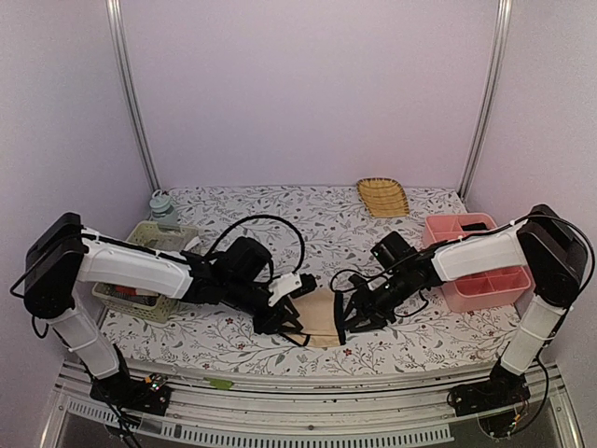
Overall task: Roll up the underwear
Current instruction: Smooth out the underwear at the corner of the board.
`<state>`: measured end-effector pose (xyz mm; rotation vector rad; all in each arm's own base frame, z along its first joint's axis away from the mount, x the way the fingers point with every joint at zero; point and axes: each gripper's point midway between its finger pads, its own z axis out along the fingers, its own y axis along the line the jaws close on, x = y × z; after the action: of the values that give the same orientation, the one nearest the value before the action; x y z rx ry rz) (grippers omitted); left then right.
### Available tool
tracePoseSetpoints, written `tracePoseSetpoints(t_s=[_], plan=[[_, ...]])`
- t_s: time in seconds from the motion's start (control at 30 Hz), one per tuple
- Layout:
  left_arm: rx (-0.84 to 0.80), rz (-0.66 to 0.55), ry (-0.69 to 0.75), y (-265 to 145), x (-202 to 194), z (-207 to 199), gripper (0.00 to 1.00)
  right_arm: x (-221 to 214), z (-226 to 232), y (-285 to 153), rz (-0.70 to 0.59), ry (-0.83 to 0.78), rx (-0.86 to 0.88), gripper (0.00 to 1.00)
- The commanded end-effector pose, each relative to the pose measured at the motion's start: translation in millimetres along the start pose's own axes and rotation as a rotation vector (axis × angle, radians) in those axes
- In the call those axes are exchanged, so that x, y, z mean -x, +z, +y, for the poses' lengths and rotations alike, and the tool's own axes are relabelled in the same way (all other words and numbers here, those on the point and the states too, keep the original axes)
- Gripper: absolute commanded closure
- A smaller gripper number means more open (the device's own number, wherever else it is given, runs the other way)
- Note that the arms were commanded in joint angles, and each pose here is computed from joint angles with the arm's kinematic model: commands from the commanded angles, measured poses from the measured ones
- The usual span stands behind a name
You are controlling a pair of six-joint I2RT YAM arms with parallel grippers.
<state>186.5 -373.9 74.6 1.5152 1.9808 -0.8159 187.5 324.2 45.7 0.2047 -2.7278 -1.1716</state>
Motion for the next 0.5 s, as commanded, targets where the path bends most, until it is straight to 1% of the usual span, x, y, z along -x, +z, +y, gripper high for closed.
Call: tracePoseSetpoints(t_s=[0.0, 0.17, 0.37, 0.47], plan=[[0.0, -0.012, 0.049, 8.0, 3.4, -8.9, 0.65, 18.1, 6.6, -4.4, -0.072, 0.023, -0.003, 0.61], [0.005, -0.021, 0.077, 8.2, -1.1, -10.4, 0.65, 23.5, 2.7, 2.9, -0.056, 0.041, -0.003, 0.64], [0.003, 0.008, 0.11, 16.9, -7.8, -10.3, 0.64, 22.6, -7.3, 8.8, -0.041, 0.059, -0.025, 0.65], [0.003, 0.025, 0.114, 22.2, -11.6, -10.7, 0.64, 23.9, -4.4, 10.6, -0.033, 0.055, -0.014, 0.67]])
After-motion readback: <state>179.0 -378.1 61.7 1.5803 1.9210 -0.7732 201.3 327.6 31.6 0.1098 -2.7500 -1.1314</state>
